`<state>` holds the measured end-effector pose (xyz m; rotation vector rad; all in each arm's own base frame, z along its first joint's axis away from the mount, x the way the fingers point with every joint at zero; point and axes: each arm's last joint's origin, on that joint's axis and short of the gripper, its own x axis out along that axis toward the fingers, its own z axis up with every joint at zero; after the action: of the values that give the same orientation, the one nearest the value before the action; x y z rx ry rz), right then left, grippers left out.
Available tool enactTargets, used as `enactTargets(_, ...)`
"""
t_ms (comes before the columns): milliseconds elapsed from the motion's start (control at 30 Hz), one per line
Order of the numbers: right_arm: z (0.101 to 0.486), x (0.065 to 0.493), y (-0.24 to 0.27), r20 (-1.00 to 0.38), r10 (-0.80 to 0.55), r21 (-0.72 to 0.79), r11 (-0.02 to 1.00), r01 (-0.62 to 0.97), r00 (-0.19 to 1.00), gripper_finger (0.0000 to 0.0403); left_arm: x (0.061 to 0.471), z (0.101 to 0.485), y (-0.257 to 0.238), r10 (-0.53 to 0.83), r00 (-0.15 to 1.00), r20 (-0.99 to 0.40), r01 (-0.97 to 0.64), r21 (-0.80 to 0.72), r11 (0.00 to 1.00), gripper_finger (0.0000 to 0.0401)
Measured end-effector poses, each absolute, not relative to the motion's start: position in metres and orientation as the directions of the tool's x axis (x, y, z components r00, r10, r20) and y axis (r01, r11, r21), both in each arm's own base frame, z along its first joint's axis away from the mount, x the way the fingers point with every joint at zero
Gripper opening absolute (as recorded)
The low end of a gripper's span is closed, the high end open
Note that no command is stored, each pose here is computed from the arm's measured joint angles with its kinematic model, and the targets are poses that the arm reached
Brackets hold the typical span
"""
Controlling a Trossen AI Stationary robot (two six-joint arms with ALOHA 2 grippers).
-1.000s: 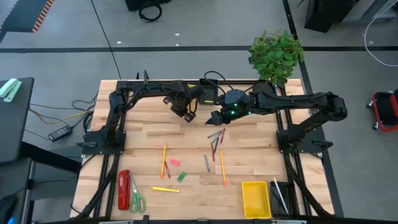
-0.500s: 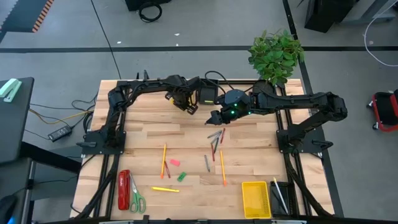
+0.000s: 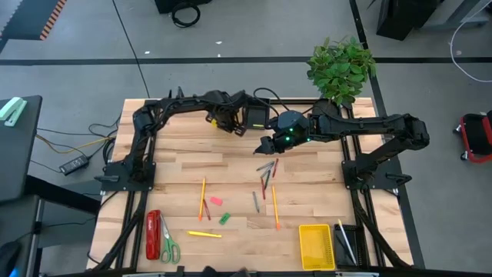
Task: Sort crayons/erasers/pens/pencils in bins
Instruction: Adjust the top yellow bin
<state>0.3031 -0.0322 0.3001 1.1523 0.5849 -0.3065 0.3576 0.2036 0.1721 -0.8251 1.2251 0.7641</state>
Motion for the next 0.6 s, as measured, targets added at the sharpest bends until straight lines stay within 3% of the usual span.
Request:
enactTargets(267,0.300,0.303,-0.032,-0.580,0.066,0.766,0.385,0.515,0.812,0.0127,0.352,0.172,0.214,0.049,0.187,-0.981,-0.877,-0.145,0.457,0.0024)
enactTargets(600,0.300,0.303,-0.033,-0.586,0.025,0.757,0.373,0.536,0.810,0.0127,0.355,0.189,0.209,0.032,0.198,-0.980,-0.857,-0.157,0.492,0.0026)
